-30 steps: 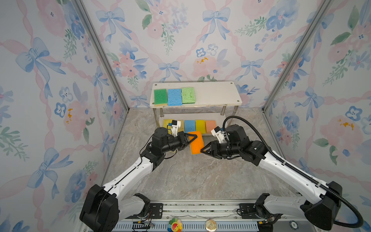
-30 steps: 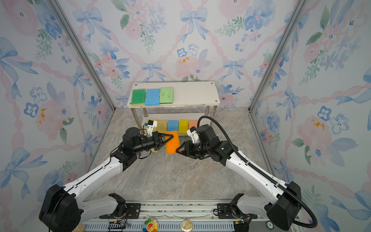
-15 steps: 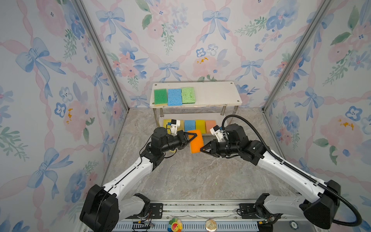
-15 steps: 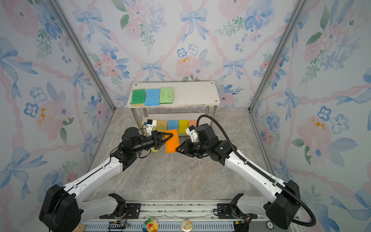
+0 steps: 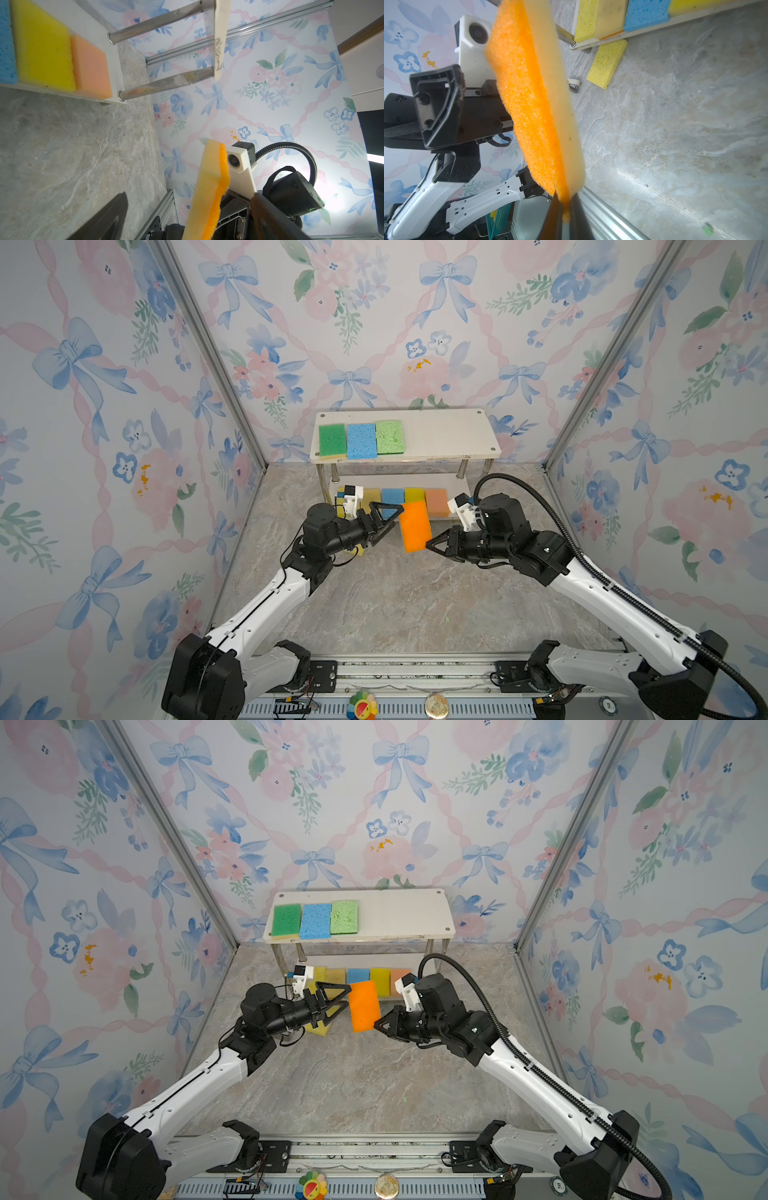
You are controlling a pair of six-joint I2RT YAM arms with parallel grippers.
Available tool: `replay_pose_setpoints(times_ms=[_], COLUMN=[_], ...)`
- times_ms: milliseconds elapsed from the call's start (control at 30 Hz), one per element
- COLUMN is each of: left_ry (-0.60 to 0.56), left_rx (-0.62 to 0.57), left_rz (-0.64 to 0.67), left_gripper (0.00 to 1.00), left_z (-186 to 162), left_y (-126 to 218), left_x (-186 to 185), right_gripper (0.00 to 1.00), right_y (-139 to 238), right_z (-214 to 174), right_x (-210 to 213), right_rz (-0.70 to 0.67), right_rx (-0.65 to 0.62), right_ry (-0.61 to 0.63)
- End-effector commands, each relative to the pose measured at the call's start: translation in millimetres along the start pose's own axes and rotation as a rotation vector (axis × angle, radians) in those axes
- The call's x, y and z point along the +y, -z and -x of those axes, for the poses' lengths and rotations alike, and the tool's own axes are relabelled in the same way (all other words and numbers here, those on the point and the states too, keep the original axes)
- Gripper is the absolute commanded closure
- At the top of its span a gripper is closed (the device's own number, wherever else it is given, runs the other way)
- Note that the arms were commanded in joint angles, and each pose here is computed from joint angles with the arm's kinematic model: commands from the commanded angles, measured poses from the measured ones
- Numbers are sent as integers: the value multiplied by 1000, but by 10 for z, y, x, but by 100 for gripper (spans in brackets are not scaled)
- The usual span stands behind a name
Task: Place and organize the cleaning sponges onto the shelf
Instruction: 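Carry the orange sponge to the top tier while the left gripper withdraws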
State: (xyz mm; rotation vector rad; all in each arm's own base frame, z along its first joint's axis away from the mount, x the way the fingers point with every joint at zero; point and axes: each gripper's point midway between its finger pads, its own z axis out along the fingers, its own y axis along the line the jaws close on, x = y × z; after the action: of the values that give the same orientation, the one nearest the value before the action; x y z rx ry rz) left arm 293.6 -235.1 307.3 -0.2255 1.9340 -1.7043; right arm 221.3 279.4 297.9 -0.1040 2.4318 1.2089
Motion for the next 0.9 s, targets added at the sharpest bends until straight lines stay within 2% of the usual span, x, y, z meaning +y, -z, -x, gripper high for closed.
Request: replay_pose_setpoints(times_ms=[0, 133, 333, 500, 667, 700, 867], left_ry=[-54, -107, -76, -85, -60, -58, -49], left_rx=[-41, -68, -76, -70, -63, -63, -70], left_rz=[-16, 92, 123, 141, 172, 172, 182], left_gripper=[2, 2, 2, 2, 2, 2, 2], left_z=[88, 130, 30, -16, -104, -113, -120], left_y=[190, 328, 414, 465, 525, 538, 589], left_x=[-105, 52, 219, 238, 409, 416, 458], right_gripper=[90, 90, 90, 89, 89, 89, 89], right_y=[325, 600, 701, 571, 407, 287, 180], right_z=[156, 506, 1085, 1482, 1754, 1811, 2044], right_x=[111, 275, 378, 445, 479, 411, 346], right_rz=[-55, -53, -79, -105, -110, -121, -127], right_rx=[-68, -165, -241, -250, -244, -228, -246], right_ry=[98, 118, 128, 183, 208, 201, 193])
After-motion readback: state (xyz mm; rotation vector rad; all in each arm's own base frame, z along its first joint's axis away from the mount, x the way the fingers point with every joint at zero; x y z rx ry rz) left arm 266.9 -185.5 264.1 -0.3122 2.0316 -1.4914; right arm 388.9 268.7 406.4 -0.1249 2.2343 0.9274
